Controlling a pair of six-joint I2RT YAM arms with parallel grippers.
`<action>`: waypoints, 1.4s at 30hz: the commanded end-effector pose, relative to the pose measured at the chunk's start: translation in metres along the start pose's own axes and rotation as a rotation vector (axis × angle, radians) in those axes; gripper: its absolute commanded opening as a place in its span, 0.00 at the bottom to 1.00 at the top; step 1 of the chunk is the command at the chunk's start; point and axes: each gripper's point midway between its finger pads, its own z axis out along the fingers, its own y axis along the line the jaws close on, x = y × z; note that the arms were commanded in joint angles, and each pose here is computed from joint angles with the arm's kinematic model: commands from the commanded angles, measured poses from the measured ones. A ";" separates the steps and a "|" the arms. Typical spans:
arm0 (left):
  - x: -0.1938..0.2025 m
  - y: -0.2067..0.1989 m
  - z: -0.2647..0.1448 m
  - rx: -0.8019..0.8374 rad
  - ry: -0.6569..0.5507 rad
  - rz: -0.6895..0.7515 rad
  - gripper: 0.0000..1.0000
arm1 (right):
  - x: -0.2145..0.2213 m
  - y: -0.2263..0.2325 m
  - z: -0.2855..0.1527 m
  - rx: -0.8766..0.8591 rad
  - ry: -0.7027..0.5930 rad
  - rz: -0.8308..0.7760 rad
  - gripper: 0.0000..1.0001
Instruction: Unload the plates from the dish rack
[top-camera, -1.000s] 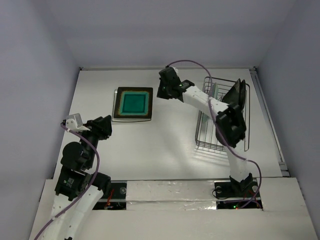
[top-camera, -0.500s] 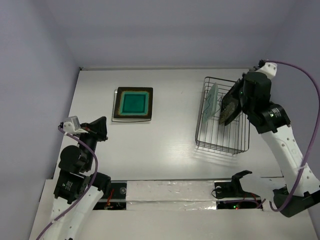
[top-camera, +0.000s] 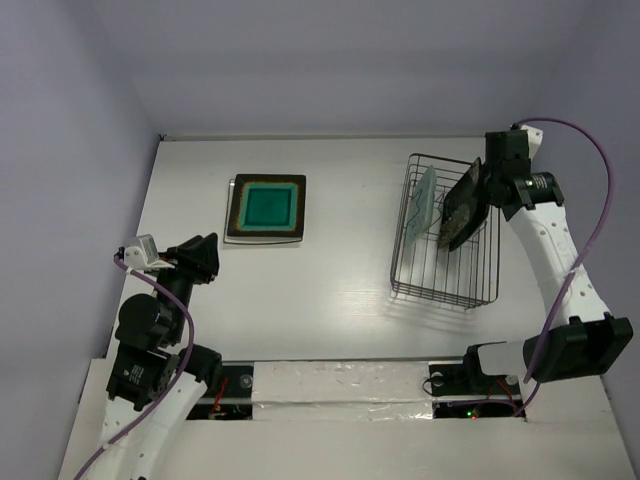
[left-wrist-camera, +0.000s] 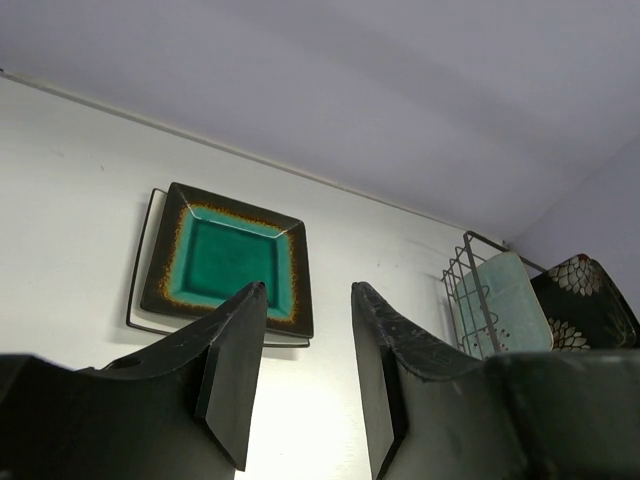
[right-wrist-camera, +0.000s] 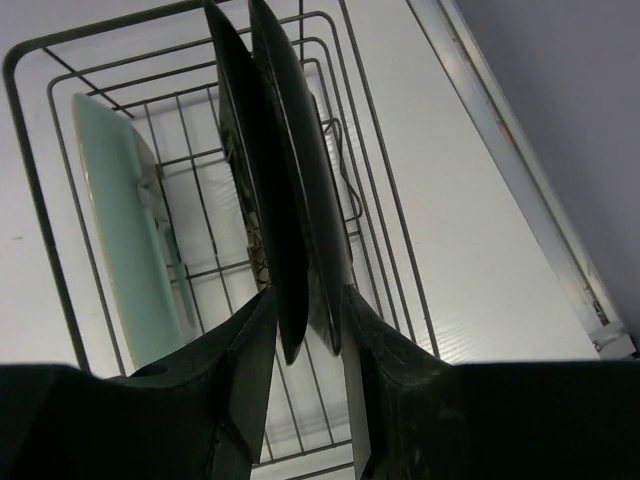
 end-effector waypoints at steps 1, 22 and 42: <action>-0.008 -0.004 0.000 0.017 -0.033 -0.001 0.36 | -0.018 -0.003 -0.003 0.004 -0.027 -0.029 0.38; -0.009 -0.006 0.000 0.029 -0.036 -0.001 0.38 | 0.003 -0.009 0.074 0.087 0.093 -0.110 0.38; -0.008 -0.006 0.000 0.028 -0.035 -0.004 0.39 | -0.058 -0.032 0.033 0.138 -0.104 -0.165 0.00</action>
